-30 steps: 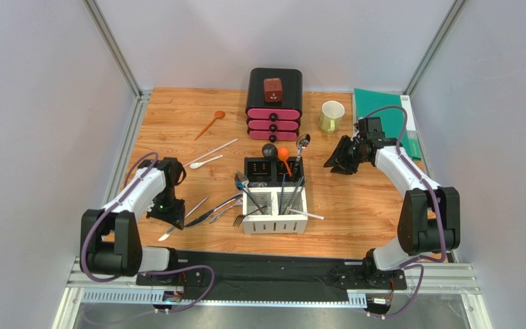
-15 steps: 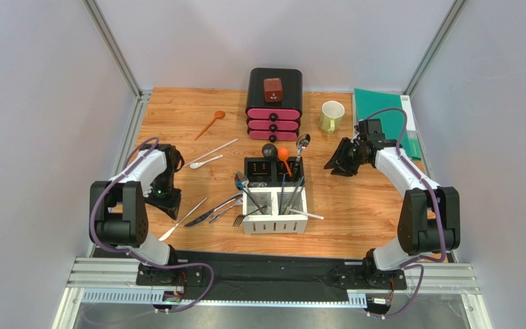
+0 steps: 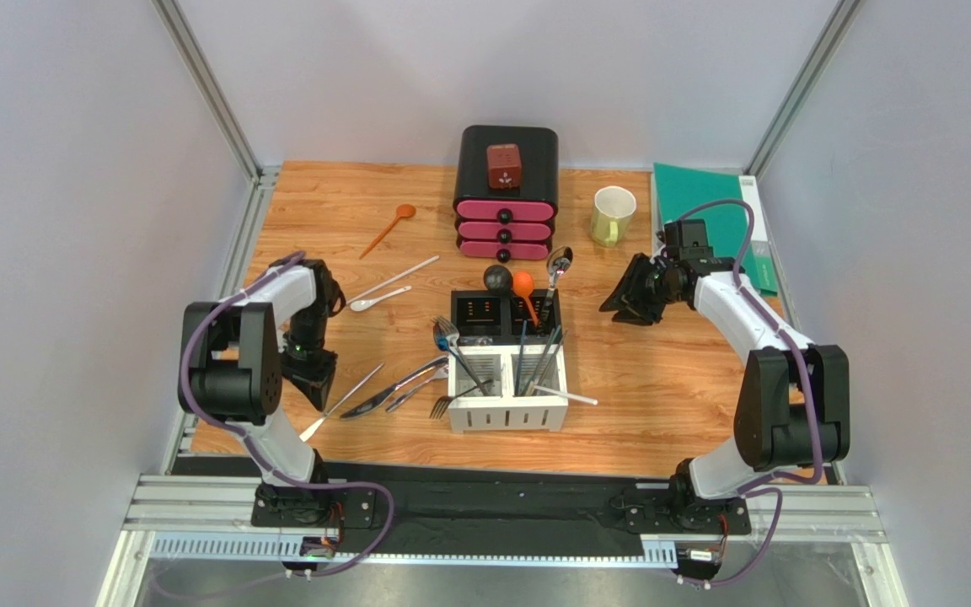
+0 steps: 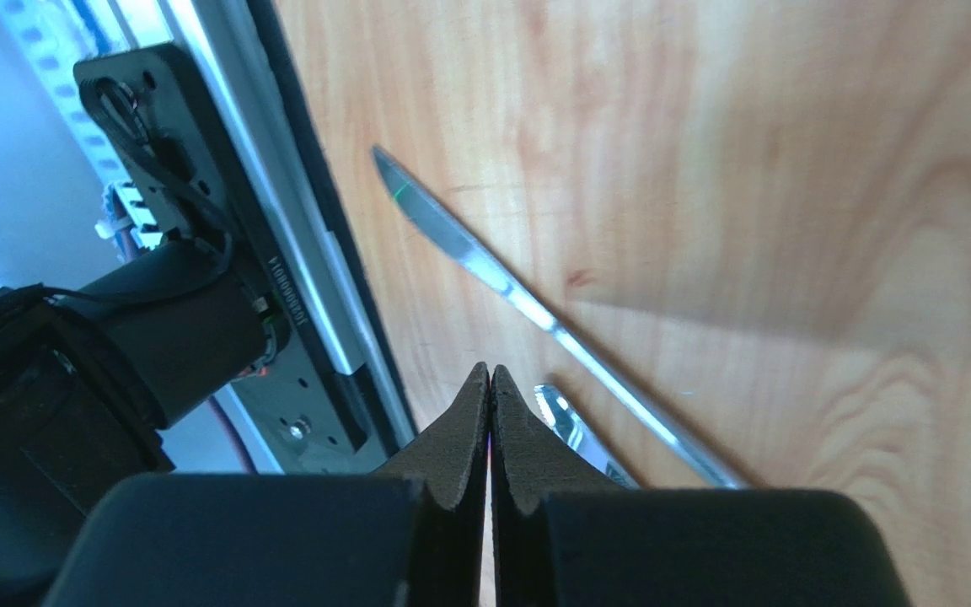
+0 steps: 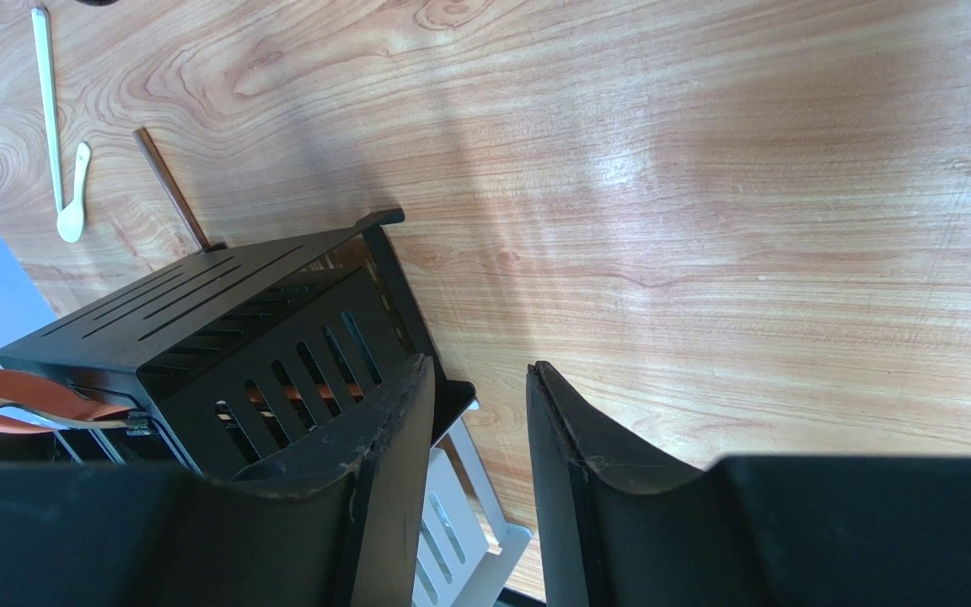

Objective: Sort the eating utensils into containers
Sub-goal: Move the knife to the center of the board.

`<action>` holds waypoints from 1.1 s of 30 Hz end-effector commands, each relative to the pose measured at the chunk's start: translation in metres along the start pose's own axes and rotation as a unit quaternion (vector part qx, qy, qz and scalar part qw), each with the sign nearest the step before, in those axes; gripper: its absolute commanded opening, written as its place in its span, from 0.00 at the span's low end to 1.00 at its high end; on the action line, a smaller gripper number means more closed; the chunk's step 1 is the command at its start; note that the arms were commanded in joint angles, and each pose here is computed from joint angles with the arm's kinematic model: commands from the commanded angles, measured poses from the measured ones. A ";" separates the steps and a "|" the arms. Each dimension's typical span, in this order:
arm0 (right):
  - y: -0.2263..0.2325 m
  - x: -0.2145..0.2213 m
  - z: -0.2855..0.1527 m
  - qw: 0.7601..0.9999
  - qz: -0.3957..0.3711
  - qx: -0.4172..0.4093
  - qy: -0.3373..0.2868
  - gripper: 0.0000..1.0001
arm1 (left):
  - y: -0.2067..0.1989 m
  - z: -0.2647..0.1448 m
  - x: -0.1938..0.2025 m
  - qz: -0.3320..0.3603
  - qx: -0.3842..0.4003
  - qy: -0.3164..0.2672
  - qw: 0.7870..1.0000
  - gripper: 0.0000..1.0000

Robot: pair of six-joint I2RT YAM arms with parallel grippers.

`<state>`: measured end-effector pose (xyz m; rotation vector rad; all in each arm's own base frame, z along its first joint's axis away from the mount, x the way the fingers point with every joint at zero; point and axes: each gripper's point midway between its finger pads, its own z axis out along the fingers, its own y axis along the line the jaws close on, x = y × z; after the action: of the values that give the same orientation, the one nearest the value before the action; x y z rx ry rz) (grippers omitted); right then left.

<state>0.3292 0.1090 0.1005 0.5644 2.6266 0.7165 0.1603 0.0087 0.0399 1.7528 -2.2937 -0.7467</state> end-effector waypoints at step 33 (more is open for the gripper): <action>0.005 -0.025 -0.009 0.999 0.019 -0.024 -0.025 0.38 | -0.041 -0.014 0.004 0.106 -0.021 -0.044 0.993 0.00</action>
<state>0.3342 0.0978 0.0992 0.6374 2.6122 0.7357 0.1894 -0.0110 0.0229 1.4597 -2.4232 -0.7990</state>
